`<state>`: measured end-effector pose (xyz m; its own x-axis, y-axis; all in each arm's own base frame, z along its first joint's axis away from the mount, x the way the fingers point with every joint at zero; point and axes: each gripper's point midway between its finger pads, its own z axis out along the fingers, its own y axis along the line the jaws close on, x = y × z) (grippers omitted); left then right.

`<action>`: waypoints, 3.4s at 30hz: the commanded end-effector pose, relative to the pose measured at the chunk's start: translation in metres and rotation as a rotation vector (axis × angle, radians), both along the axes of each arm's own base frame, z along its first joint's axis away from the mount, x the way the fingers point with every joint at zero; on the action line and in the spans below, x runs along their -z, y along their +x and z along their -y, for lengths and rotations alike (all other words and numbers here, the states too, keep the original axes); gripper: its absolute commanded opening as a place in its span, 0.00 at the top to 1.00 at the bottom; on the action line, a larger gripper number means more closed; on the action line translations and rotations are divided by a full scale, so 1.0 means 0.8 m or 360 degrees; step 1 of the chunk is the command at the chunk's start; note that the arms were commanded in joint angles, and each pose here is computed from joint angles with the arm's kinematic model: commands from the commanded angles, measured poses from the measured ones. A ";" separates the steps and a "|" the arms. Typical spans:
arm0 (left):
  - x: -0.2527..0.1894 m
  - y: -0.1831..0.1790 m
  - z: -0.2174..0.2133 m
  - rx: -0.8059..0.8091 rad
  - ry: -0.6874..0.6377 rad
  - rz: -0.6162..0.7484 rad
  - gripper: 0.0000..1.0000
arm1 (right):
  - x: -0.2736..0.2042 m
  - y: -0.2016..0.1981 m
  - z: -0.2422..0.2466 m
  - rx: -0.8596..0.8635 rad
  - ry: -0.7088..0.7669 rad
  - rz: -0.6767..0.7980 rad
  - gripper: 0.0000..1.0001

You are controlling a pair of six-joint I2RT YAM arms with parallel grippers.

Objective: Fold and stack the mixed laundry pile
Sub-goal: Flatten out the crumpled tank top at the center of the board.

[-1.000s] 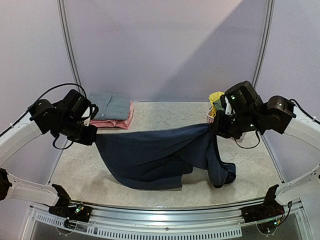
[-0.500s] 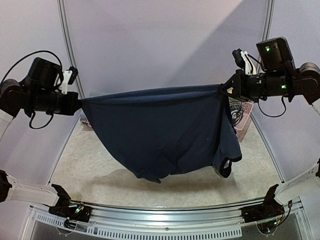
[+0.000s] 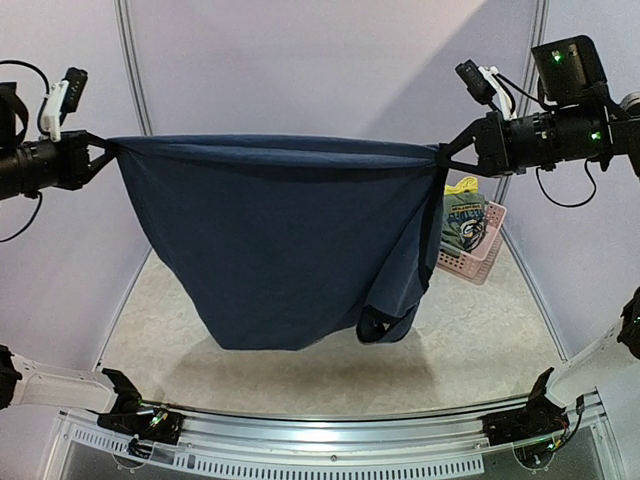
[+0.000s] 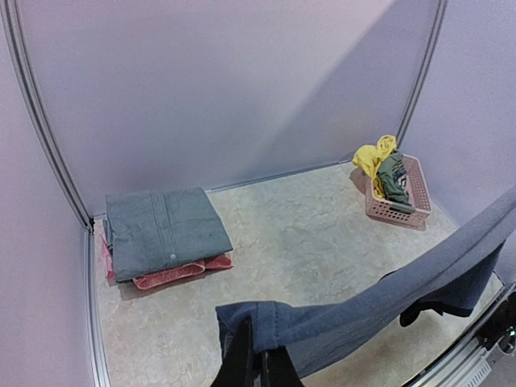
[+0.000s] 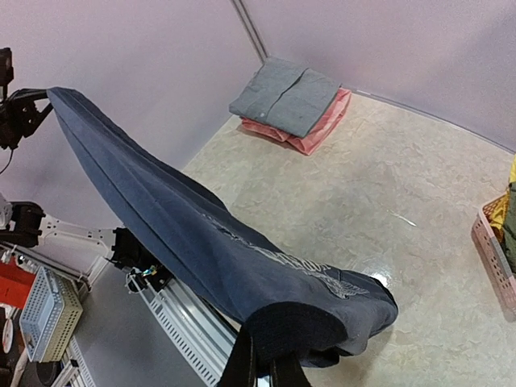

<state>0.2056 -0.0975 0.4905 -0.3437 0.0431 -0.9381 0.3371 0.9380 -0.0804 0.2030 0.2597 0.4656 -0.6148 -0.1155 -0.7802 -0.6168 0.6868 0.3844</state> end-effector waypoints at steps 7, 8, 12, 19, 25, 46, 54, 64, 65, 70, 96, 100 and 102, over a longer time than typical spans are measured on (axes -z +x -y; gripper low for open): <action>-0.068 -0.067 -0.019 0.0191 -0.0136 0.0250 1.00 | -0.064 -0.077 0.015 -0.0329 0.0318 0.0042 1.00; -0.074 -0.072 -0.020 0.0201 -0.0154 0.0268 1.00 | -0.071 -0.086 0.019 -0.0358 0.0357 0.0040 1.00; -0.082 -0.070 -0.018 0.0198 -0.0172 0.0279 1.00 | -0.088 -0.114 0.019 -0.0491 0.0484 -0.0011 1.00; 0.041 0.061 -0.013 -0.0296 0.0286 -0.0243 1.00 | 0.053 0.055 0.028 0.0298 -0.0068 -0.0188 1.00; 0.270 0.195 0.006 -0.0403 0.0519 -0.0998 1.00 | 0.271 0.200 0.004 0.0501 -0.0308 -0.0850 0.99; 0.435 0.162 0.013 -0.0400 0.0360 -0.1449 0.26 | 0.415 0.209 0.046 0.0674 -0.0604 -0.1048 0.25; 0.488 0.072 0.066 -0.0223 0.0268 -0.1605 0.32 | 0.434 0.126 0.098 0.0885 -0.0588 -0.1116 0.29; 0.549 0.010 0.091 -0.0176 0.0222 -0.1758 0.36 | 0.455 0.079 0.132 0.1017 -0.0608 -0.1183 0.33; 0.554 0.007 0.092 -0.0179 0.0215 -0.1768 0.36 | 0.457 0.077 0.133 0.1028 -0.0606 -0.1194 0.33; 0.576 0.000 0.093 -0.0186 0.0195 -0.1810 0.38 | 0.459 0.073 0.140 0.1071 -0.0622 -0.1199 0.33; 0.633 0.010 0.021 -0.0380 0.0479 -0.1937 0.47 | 0.474 0.072 0.165 0.1194 -0.0755 -0.1278 0.32; 0.629 0.018 0.006 -0.0428 0.0497 -0.1917 0.47 | 0.474 0.076 0.164 0.1187 -0.0740 -0.1279 0.32; 0.627 0.021 0.007 -0.0410 0.0496 -0.1913 0.47 | 0.471 0.080 0.163 0.1177 -0.0730 -0.1260 0.32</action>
<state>0.2336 -0.1329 0.0088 -0.9985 -0.0019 -0.0550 0.0030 0.9961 -0.0885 0.2575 0.1308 0.0838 -0.9472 0.3023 -0.1071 0.2915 0.9507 0.1058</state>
